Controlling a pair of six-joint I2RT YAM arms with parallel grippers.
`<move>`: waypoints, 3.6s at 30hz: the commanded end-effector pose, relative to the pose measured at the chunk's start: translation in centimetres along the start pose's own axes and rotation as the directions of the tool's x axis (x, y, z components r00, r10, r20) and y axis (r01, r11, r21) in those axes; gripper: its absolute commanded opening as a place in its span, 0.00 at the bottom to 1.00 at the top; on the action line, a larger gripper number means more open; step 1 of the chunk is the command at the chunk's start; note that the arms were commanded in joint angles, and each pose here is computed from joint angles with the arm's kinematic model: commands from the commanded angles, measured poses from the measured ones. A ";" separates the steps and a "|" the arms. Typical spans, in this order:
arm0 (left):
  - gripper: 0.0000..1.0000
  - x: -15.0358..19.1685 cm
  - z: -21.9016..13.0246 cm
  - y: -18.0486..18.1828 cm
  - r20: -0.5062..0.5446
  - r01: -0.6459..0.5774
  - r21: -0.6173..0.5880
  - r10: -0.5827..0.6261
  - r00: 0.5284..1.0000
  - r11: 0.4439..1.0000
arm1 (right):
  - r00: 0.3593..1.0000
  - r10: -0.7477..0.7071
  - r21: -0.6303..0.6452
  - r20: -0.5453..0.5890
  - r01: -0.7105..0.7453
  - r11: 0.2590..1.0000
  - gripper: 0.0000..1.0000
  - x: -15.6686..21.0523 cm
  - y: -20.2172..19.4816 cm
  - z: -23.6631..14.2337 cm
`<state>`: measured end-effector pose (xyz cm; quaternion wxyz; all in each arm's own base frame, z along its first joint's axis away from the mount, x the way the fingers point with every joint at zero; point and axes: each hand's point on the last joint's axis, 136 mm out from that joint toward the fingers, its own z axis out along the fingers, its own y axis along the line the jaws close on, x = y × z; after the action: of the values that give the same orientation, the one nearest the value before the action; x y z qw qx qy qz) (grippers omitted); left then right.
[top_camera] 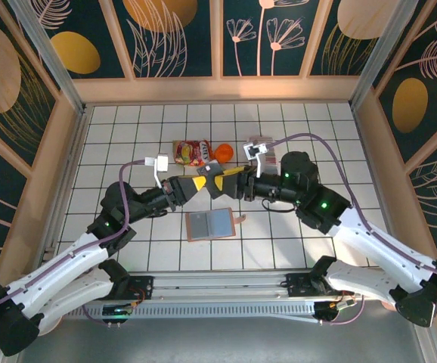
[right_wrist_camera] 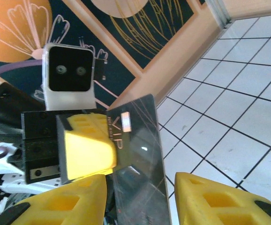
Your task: Put the credit cards into the card holder
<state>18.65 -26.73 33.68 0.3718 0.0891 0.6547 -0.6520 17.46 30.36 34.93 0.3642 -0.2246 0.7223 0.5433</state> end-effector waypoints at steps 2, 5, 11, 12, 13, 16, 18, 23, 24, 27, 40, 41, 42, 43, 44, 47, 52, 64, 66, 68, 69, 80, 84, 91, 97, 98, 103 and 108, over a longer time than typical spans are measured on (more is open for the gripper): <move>0.00 -0.1 -0.2 -1.8 -0.017 -0.036 0.055 0.037 0.999 0.998 | 1.000 0.003 -0.098 0.004 -0.003 0.995 0.41 -0.5 1.9 -0.8; 0.00 0.1 -0.3 -1.9 -0.020 -0.031 0.060 0.032 0.999 0.998 | 1.000 0.002 -0.117 -0.015 -0.004 0.993 0.35 -0.4 2.1 -0.8; 0.00 0.2 -0.3 -2.3 -0.022 -0.017 0.097 0.020 1.000 0.995 | 0.999 0.010 -0.137 -0.044 -0.016 0.990 0.27 -0.2 2.3 -0.7; 0.00 0.2 -0.3 -2.4 -0.023 -0.018 0.101 0.020 1.000 0.995 | 0.999 0.007 -0.145 -0.045 -0.013 0.989 0.24 -0.1 2.4 -0.7; 0.00 0.2 -0.3 -2.4 -0.023 -0.018 0.102 0.020 1.000 0.995 | 0.999 0.010 -0.149 -0.048 -0.017 0.989 0.21 0.0 2.4 -0.7; 0.00 0.3 -0.3 -2.4 -0.025 -0.021 0.097 0.023 0.999 0.995 | 0.998 0.008 -0.162 -0.058 -0.018 0.987 0.01 0.2 2.6 -0.8; 0.00 0.2 -0.5 -1.5 -0.011 -0.017 0.050 0.018 1.000 0.999 | 0.998 0.019 -0.133 -0.054 -0.026 0.991 0.00 0.5 1.9 -0.8; 0.41 1.3 -2.6 7.5 0.063 0.074 -0.349 -0.055 0.997 0.934 | 0.986 0.160 0.055 -0.053 -0.157 0.986 0.00 4.2 -4.0 0.3; 0.40 2.2 -3.4 9.8 0.072 0.106 -0.426 -0.083 0.994 0.899 | 0.979 0.198 0.084 -0.040 -0.194 0.977 0.00 5.0 -5.3 0.5; 0.27 5.5 -5.2 15.0 0.074 0.177 -0.565 -0.164 0.984 0.806 | 0.956 0.292 0.141 -0.021 -0.287 0.948 0.00 8.2 -8.4 1.5; 0.06 13.0 -9.6 23.9 0.038 0.206 -0.753 -0.272 0.962 0.625 | 0.883 0.465 0.349 -0.070 -0.415 0.840 0.00 18.0 -16.7 5.5; 0.05 13.2 -9.6 24.1 0.036 0.207 -0.754 -0.276 0.960 0.623 | 0.883 0.464 0.360 -0.066 -0.413 0.837 0.00 18.0 -17.0 5.6; 0.03 13.4 -9.6 24.2 0.034 0.210 -0.754 -0.283 0.959 0.623 | 0.887 0.456 0.365 -0.067 -0.403 0.839 0.00 18.0 -17.2 5.8; 0.03 13.6 -9.6 24.4 0.031 0.210 -0.753 -0.285 0.958 0.624 | 0.891 0.449 0.374 -0.065 -0.396 0.839 0.00 18.0 -17.5 6.0; 0.02 13.7 -9.6 24.5 0.029 0.210 -0.754 -0.288 0.957 0.623 | 0.894 0.443 0.383 -0.063 -0.388 0.838 0.00 18.1 -17.8 6.1; 0.00 14.0 -9.6 24.7 0.018 0.205 -0.756 -0.293 0.956 0.622 | 0.900 0.431 0.386 -0.062 -0.376 0.842 0.00 18.2 -18.2 6.4; 0.00 14.5 -9.7 25.0 0.009 0.201 -0.761 -0.300 0.954 0.616 | 0.900 0.432 0.366 -0.068 -0.380 0.849 0.00 18.6 -18.4 7.2; 0.00 15.4 -9.4 25.4 -0.015 0.204 -0.758 -0.329 0.944 0.620 | 0.886 0.457 0.388 -0.082 -0.394 0.833 0.00 20.5 -19.0 7.7; 0.00 15.5 -9.4 25.5 -0.019 0.202 -0.760 -0.333 0.943 0.617 | 0.881 0.468 0.394 -0.073 -0.406 0.825 0.00 20.7 -19.1 7.6; 0.00 15.8 -9.5 25.6 -0.027 0.200 -0.762 -0.339 0.941 0.616 | 0.876 0.478 0.401 -0.057 -0.418 0.815 0.00 20.9 -19.3 7.3; 0.00 15.9 -9.5 25.6 -0.027 0.200 -0.763 -0.339 0.940 0.615 | 0.875 0.482 0.406 -0.049 -0.424 0.810 0.00 21.0 -19.4 7.2; 0.00 16.6 -9.9 26.1 -0.043 0.190 -0.774 -0.350 0.936 0.604 | 0.855 0.518 0.457 0.023 -0.469 0.755 0.00 21.8 -20.4 6.6; 0.00 16.6 -10.0 26.2 -0.043 0.188 -0.778 -0.348 0.936 0.600 | 0.848 0.529 0.460 0.022 -0.479 0.748 0.00 21.9 -20.3 6.5; 0.00 16.7 -10.1 26.4 -0.045 0.185 -0.782 -0.349 0.936 0.595 | 0.829 0.559 0.461 0.007 -0.499 0.734 0.00 22.4 -19.9 6.9; 0.00 17.0 -10.3 26.5 -0.047 0.183 -0.787 -0.354 0.934 0.589 | 0.814 0.581 0.418 0.017 -0.534 0.735 0.00 22.3 -19.4 7.2; 0.00 17.0 -10.3 26.5 -0.048 0.183 -0.787 -0.354 0.934 0.589 | 0.812 0.584 0.416 0.015 -0.536 0.735 0.00 22.3 -19.4 7.2; 0.00 17.1 -10.4 26.6 -0.050 0.180 -0.791 -0.356 0.933 0.585 | 0.804 0.594 0.415 0.012 -0.544 0.729 0.00 22.6 -19.4 7.3; 0.00 17.2 -10.5 26.7 -0.050 0.180 -0.793 -0.357 0.933 0.583 | 0.798 0.602 0.409 0.003 -0.551 0.728 0.00 22.9 -19.3 7.5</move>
<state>19.09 -19.99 1.55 0.2063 -0.1217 0.9071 -0.3460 19.57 32.87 4.76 0.1775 0.0553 0.8710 0.4548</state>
